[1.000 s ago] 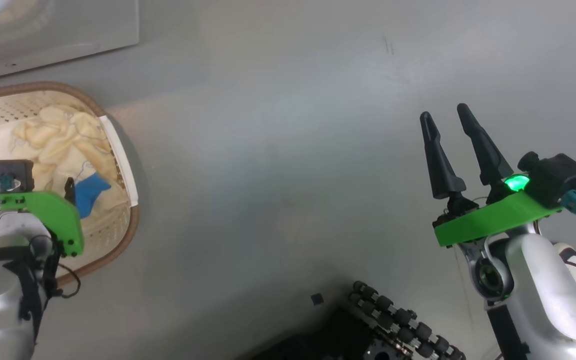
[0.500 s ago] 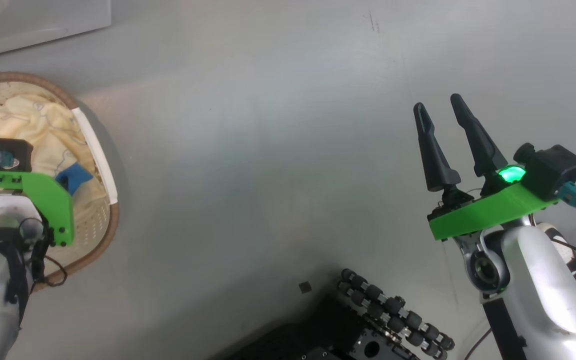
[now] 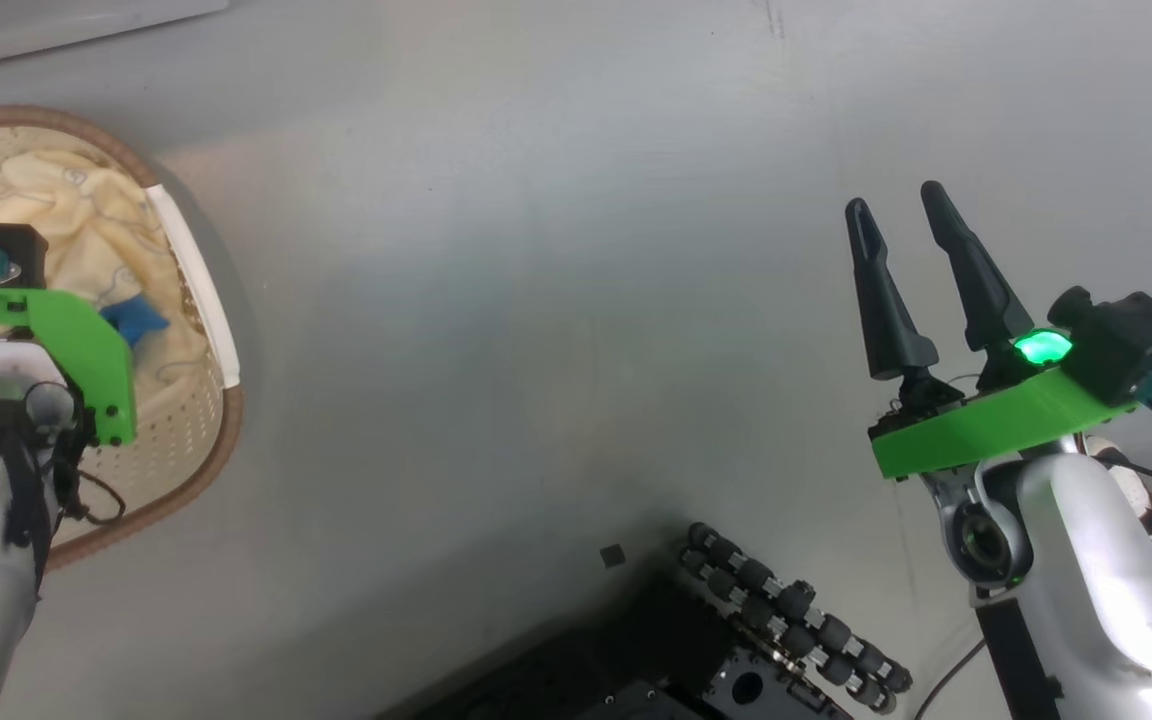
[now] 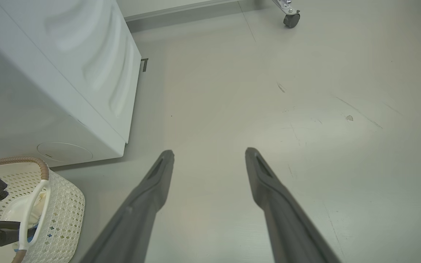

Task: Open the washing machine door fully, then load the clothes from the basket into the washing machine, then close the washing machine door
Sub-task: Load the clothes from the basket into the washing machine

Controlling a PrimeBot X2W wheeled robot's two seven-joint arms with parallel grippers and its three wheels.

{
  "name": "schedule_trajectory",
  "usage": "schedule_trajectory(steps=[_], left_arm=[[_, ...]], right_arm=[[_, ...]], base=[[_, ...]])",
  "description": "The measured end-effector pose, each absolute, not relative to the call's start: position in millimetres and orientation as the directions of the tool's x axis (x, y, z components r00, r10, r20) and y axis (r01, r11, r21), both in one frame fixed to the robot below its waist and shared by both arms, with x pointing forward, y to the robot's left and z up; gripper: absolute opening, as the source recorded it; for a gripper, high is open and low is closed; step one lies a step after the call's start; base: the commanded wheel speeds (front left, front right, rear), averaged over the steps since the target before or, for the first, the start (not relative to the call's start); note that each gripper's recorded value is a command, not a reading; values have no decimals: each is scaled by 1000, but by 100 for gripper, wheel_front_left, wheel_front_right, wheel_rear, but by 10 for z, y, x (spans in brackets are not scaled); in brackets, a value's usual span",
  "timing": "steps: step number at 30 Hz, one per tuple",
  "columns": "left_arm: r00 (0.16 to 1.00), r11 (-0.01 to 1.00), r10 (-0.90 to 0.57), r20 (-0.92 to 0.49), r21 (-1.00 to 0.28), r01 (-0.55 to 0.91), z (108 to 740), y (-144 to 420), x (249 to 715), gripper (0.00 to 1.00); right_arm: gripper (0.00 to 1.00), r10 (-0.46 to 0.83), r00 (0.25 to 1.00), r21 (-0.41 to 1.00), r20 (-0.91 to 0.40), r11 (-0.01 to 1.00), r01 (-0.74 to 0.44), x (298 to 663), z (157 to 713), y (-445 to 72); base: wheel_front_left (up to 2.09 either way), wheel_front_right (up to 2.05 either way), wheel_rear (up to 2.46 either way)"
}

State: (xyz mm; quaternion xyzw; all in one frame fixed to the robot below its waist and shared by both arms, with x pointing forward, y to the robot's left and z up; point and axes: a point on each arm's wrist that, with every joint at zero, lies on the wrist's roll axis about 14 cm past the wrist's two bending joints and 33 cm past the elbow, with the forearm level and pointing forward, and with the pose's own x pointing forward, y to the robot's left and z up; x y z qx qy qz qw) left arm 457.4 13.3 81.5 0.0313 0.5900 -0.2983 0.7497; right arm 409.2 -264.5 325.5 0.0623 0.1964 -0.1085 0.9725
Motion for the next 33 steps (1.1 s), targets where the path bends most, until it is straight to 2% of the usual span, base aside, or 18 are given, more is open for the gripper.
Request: schedule_trajectory(steps=[7,8,9,10,19,33], left_arm=[[100,834,-395,-913,-310,456,744,144,4553,100],[95,836,-394,-914,-314,450,740,140,4544,80],[89,837,-393,-915,-317,446,736,138,4529,27],[86,838,-394,-915,-319,444,733,133,4517,0],[90,848,-393,-915,-323,421,761,143,4524,0],[197,858,-420,-886,-316,405,1009,124,4704,0]], right_arm=[[100,-182,895,75,-406,970,231,4096,3192,-2629],[100,-181,895,76,-408,970,231,4093,3187,-2625],[100,-181,894,76,-410,970,231,4087,3180,-2623],[100,-181,893,77,-413,970,232,4079,3172,-2620],[100,-178,893,82,-413,969,231,4068,3181,-2605],[100,-141,931,105,-336,977,186,4272,3445,-2533]], base=[[0,0,0],[0,0,0],[0,0,0],[0,0,0],[0,0,0],[0,0,0]])
